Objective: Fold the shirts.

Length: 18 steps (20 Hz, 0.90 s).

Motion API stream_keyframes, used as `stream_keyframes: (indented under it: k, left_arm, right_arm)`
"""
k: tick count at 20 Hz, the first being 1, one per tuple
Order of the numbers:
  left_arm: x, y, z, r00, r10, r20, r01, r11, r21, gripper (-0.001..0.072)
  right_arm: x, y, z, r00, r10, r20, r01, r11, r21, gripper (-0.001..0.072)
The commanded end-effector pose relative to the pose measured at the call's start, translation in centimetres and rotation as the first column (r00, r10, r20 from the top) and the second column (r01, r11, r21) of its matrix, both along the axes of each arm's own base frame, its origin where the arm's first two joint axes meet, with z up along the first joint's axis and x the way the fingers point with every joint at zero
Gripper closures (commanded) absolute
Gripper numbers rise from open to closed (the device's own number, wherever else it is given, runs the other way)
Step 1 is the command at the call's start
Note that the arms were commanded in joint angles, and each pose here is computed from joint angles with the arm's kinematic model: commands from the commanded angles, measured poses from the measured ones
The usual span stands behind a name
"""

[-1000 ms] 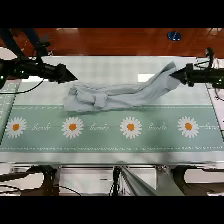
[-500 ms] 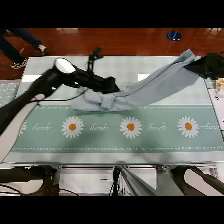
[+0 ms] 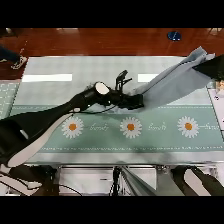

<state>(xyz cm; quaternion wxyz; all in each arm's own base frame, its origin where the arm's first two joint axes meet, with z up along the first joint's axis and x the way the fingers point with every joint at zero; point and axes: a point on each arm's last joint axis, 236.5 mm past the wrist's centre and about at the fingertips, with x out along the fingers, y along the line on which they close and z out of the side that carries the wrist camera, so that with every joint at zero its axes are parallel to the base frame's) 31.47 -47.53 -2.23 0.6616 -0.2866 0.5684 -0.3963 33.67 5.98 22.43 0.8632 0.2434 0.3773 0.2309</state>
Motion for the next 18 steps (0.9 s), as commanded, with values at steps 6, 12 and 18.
stream_keyframes:
  k: [6,12,18]
  left_arm:
    - [-1.1,-6.5,-0.8,0.997,-0.011,-0.072,0.0,0.988,-0.155,0.0682]
    - [5.7,7.3,15.2,0.974,-0.105,0.202,0.177,0.908,-0.38,0.0684]
    - [5.0,29.1,35.0,0.78,0.184,0.598,0.077,0.92,-0.383,0.0683]
  right_arm:
    - [-1.1,0.8,1.4,1.0,-0.013,0.01,0.012,1.0,0.029,0.0685]
    - [-0.8,0.4,-0.6,0.999,-0.035,-0.027,0.033,0.997,-0.063,0.0686]
    - [1.1,8.5,-4.3,1.0,0.021,-0.02,-0.021,0.999,-0.029,0.0685]
